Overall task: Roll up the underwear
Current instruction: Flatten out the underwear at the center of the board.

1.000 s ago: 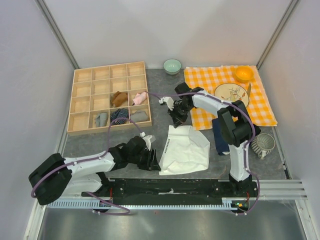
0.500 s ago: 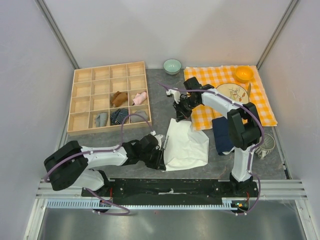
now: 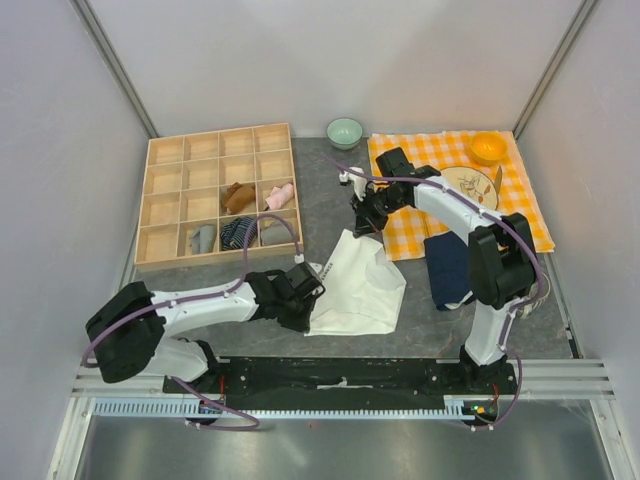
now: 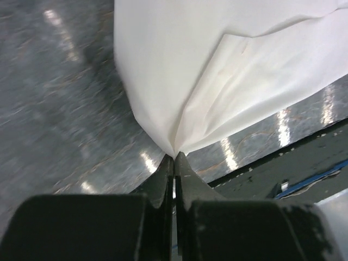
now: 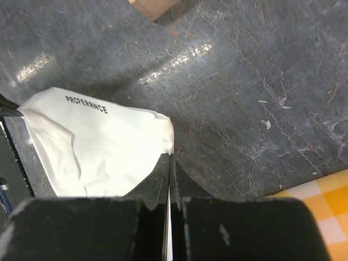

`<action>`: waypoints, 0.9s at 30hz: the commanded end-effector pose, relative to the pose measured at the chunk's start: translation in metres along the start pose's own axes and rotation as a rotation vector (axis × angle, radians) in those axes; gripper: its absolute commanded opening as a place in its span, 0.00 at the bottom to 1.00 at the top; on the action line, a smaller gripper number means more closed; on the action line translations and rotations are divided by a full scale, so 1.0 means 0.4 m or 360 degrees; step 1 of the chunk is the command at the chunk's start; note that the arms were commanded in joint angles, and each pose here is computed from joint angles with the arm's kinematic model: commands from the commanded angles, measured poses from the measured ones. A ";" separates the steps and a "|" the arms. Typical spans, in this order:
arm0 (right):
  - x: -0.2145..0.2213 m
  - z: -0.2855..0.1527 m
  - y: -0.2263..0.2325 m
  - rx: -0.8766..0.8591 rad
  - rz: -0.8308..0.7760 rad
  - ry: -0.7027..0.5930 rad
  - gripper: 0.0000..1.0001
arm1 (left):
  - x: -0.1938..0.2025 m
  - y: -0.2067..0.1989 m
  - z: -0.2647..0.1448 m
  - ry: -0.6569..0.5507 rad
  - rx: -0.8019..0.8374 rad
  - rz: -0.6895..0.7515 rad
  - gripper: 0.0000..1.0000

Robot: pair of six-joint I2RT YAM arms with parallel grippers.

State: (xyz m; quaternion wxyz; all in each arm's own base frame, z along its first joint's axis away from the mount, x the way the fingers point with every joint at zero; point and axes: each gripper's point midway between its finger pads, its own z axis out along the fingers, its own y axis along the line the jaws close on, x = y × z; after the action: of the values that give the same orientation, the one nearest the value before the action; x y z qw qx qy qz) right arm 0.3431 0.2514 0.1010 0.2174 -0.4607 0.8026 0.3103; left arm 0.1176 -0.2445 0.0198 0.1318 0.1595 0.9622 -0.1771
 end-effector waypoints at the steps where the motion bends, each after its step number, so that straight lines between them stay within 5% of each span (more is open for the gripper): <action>1: -0.086 -0.074 0.052 -0.0003 -0.0104 -0.0196 0.00 | -0.020 0.074 -0.097 -0.0017 -0.0290 0.0098 0.02; 6: -0.127 -0.148 0.109 0.0037 -0.0166 -0.0350 0.00 | -0.041 0.099 -0.183 -0.0047 -0.0419 0.0127 0.02; 15: -0.096 -0.238 0.255 0.0006 -0.0336 -0.0373 0.00 | -0.088 0.044 -0.282 -0.0176 -0.0261 0.0208 0.02; 27: -0.158 -0.448 0.428 0.0167 -0.0631 -0.0642 0.00 | -0.082 -0.075 -0.461 -0.0318 0.0250 0.0432 0.02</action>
State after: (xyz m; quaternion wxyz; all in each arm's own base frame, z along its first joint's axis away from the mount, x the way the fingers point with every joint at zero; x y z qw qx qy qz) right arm 0.2221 0.2383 0.2807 0.4023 -0.5285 0.6758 0.3197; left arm 0.1126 -0.2035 0.1660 0.2186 0.2239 0.9304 -0.1907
